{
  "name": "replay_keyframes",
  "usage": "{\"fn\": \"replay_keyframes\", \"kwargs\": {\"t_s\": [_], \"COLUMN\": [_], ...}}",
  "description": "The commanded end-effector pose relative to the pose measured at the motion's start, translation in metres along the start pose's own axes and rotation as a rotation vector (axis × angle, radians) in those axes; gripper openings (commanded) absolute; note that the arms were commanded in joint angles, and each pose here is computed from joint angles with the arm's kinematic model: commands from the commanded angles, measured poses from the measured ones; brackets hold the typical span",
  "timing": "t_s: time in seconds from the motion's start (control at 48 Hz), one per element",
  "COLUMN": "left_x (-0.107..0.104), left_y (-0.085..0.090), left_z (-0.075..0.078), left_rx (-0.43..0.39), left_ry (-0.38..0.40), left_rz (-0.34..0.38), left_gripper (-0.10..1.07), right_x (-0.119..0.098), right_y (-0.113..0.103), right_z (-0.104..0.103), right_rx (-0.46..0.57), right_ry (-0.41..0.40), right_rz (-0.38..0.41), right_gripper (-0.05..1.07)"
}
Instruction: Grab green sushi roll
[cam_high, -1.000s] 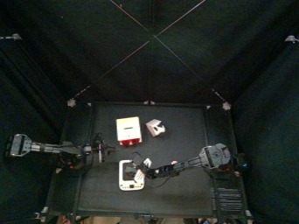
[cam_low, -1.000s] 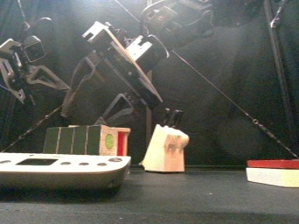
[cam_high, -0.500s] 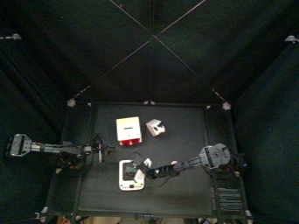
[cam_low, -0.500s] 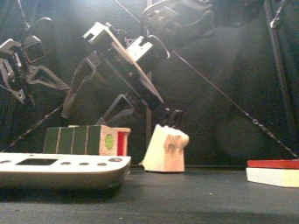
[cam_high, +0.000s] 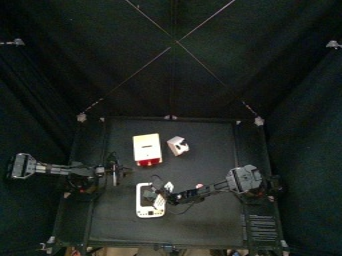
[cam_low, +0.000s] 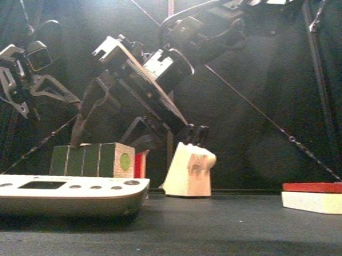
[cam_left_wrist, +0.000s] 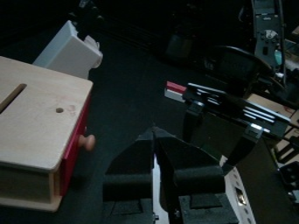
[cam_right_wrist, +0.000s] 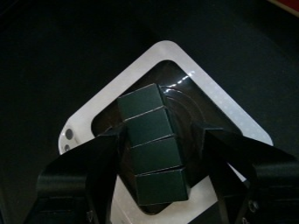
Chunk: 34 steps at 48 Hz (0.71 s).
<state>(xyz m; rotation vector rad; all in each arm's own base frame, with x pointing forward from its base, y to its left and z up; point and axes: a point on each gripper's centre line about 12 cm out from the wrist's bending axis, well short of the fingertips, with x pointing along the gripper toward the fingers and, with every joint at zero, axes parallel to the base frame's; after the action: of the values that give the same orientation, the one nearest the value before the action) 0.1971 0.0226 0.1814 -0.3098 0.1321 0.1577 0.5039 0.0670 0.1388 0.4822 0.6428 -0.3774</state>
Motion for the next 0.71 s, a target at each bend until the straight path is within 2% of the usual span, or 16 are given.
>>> {"fn": "replay_keyframes", "kwargs": {"t_s": [0.0, 0.438, 0.688], "left_x": [0.0017, 0.0016, 0.0016], "left_y": [-0.0011, -0.0012, -0.0009], "left_z": [0.0032, 0.0035, 0.0036], "left_rx": [0.001, 0.001, -0.003], "left_ry": [-0.01, -0.012, -0.012], "left_rz": [-0.003, -0.003, -0.001], "left_gripper": [0.4, 0.4, 0.4], "right_x": [-0.0072, -0.0034, -0.0034], "right_y": [0.0048, 0.0044, 0.0044], "right_z": [0.0109, 0.007, 0.007], "right_rx": [0.011, 0.009, 0.007], "right_ry": [-0.023, -0.015, -0.015], "right_rz": [0.017, 0.012, 0.012], "right_gripper": [0.92, 0.9, 0.76]}}
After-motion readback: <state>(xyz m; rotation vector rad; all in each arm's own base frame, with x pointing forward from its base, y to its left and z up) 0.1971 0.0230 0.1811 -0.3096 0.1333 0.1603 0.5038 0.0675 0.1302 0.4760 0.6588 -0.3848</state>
